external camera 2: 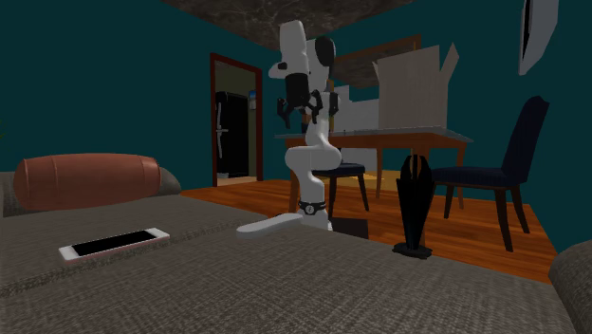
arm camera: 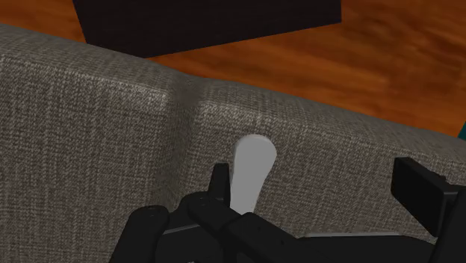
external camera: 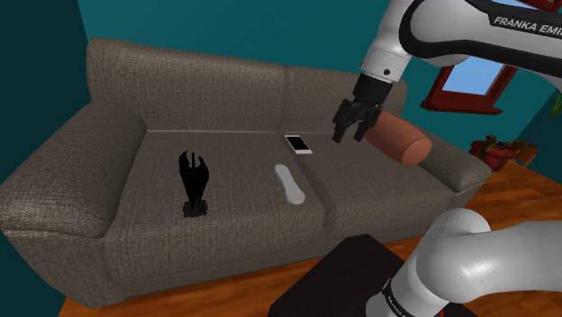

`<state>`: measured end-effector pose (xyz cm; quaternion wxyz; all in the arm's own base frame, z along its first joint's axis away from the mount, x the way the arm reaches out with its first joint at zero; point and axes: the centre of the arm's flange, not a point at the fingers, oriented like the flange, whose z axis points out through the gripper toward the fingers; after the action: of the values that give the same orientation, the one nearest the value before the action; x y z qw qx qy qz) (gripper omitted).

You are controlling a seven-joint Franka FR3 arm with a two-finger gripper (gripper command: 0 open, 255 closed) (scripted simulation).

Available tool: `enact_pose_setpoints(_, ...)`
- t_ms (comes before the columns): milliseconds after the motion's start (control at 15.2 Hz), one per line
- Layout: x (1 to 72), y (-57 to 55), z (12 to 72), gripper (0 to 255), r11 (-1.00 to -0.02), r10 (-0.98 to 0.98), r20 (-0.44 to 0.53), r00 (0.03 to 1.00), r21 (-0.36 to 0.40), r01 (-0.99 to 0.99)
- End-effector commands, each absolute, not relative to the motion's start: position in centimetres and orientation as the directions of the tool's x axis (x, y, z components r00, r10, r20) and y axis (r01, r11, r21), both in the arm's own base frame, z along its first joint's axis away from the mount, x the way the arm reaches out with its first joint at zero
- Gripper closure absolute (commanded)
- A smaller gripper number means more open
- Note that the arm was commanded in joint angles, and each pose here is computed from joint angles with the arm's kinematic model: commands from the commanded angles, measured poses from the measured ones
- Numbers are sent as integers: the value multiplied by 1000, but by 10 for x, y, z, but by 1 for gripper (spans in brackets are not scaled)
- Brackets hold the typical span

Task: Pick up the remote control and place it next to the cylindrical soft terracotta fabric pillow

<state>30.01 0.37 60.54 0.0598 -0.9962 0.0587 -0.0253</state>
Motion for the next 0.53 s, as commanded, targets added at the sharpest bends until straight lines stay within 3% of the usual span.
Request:
enact_pose_setpoints(0,300,4,605,0,-986,-120,43,992,-122,-114)
enact_pose_setpoints(462,361,5,535,0,-979,-188,28,982,-91,-184)
